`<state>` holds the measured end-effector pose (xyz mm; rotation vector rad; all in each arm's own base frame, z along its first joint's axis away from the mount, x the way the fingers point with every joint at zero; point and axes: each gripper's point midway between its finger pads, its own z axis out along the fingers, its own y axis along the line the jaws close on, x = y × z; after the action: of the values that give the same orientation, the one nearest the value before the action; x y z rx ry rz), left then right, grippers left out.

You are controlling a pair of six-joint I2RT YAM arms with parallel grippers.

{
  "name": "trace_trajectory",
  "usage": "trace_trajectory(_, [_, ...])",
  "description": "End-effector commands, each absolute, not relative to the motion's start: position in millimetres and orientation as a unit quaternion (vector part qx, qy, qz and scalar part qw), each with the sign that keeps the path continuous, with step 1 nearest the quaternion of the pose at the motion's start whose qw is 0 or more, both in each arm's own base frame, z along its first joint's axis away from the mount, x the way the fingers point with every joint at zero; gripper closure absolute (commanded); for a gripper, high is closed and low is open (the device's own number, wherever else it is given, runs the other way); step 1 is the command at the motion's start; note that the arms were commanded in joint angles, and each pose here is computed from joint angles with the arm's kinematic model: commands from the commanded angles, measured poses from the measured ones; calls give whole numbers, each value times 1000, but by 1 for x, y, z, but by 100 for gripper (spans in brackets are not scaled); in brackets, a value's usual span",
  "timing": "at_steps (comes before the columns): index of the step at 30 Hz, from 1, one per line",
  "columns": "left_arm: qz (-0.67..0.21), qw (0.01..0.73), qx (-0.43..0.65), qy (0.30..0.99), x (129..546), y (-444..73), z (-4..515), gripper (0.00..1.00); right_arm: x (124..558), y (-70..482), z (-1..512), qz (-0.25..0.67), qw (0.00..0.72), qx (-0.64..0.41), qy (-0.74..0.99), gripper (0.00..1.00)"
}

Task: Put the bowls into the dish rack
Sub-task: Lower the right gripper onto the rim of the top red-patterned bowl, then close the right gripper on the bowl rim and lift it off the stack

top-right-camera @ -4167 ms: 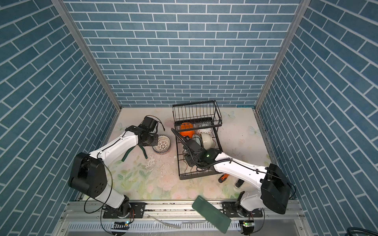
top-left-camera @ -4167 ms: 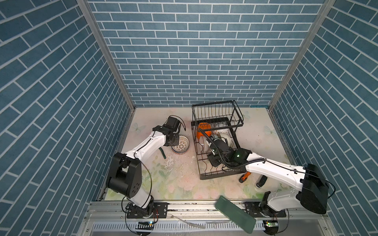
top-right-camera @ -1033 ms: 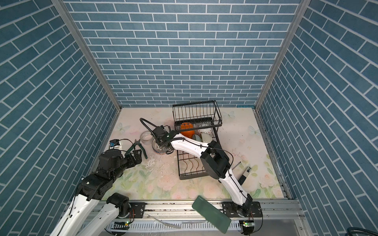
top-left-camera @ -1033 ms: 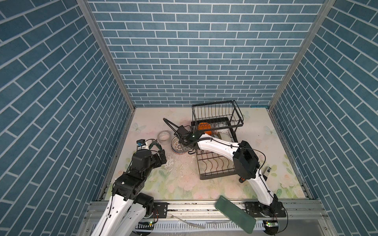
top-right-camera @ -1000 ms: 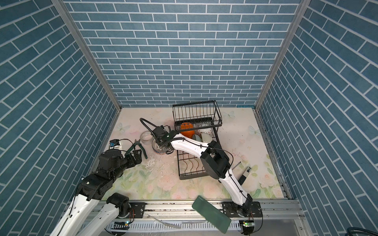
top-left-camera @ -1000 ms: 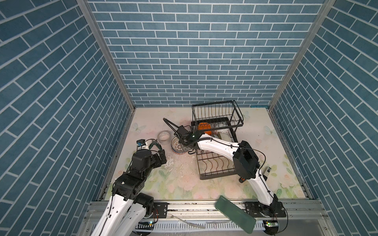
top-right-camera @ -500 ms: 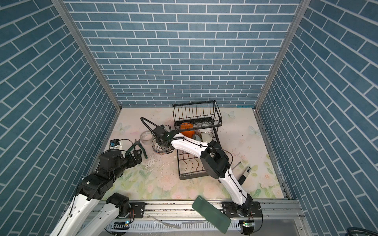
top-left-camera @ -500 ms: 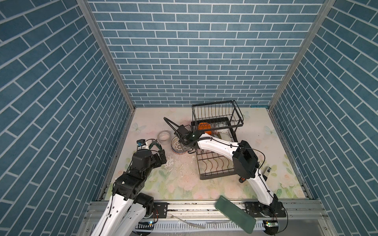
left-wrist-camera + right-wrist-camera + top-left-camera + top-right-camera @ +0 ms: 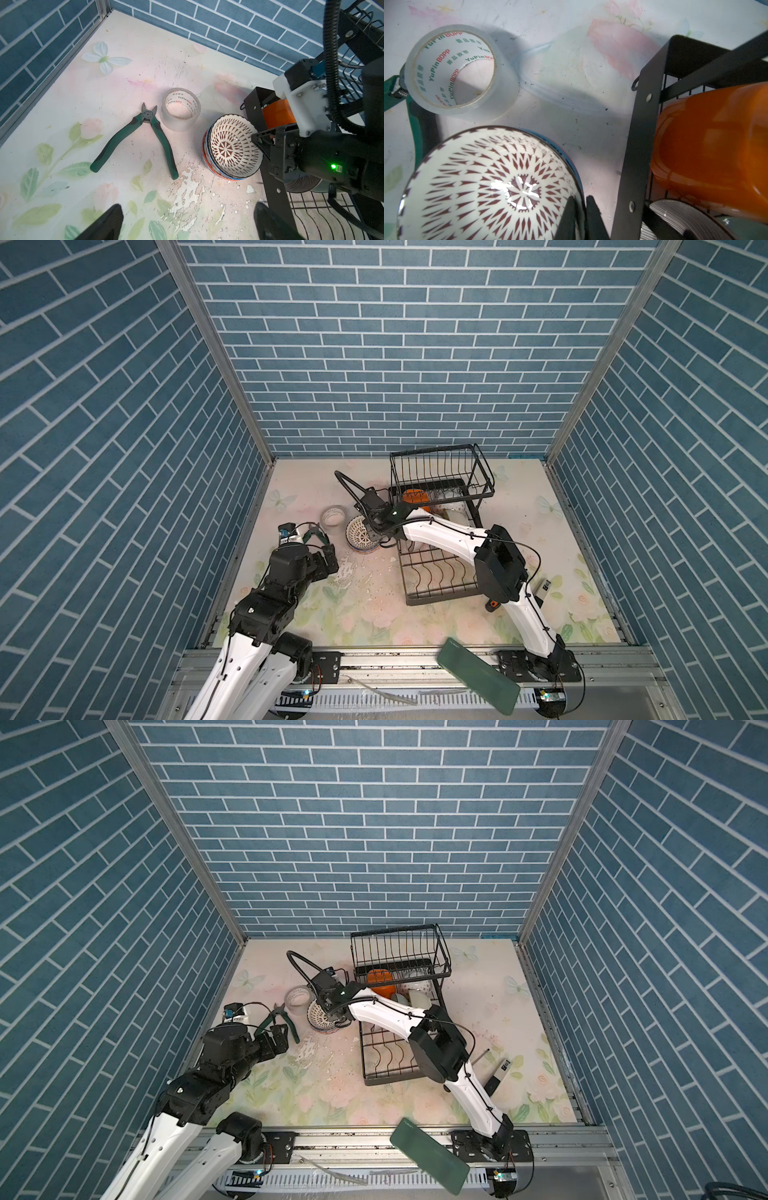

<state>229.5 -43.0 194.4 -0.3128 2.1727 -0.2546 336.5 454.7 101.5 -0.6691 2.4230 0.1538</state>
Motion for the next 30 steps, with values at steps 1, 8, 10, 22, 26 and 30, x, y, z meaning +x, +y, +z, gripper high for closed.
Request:
trace_trajectory(1, [-89,442,-125,884,229,-39,186,0,330,457,115,68,304,-254,916,95])
trace_trajectory(8, [-88,441,-124,885,230,-40,186,0,330,459,127,79,313,-251,913,100])
trace_trajectory(10, [-89,442,-123,884,230,-40,187,0,331,459,129,81,315,-249,912,100])
trace_trajectory(22, [-88,439,-124,886,230,-40,185,0,329,462,158,121,345,-247,897,100])
trace_trajectory(26, [-88,438,-123,886,230,-40,185,0,326,462,164,134,353,-252,891,100])
trace_trajectory(30, [-87,437,-124,886,230,-40,186,0,322,466,170,152,361,-262,882,100])
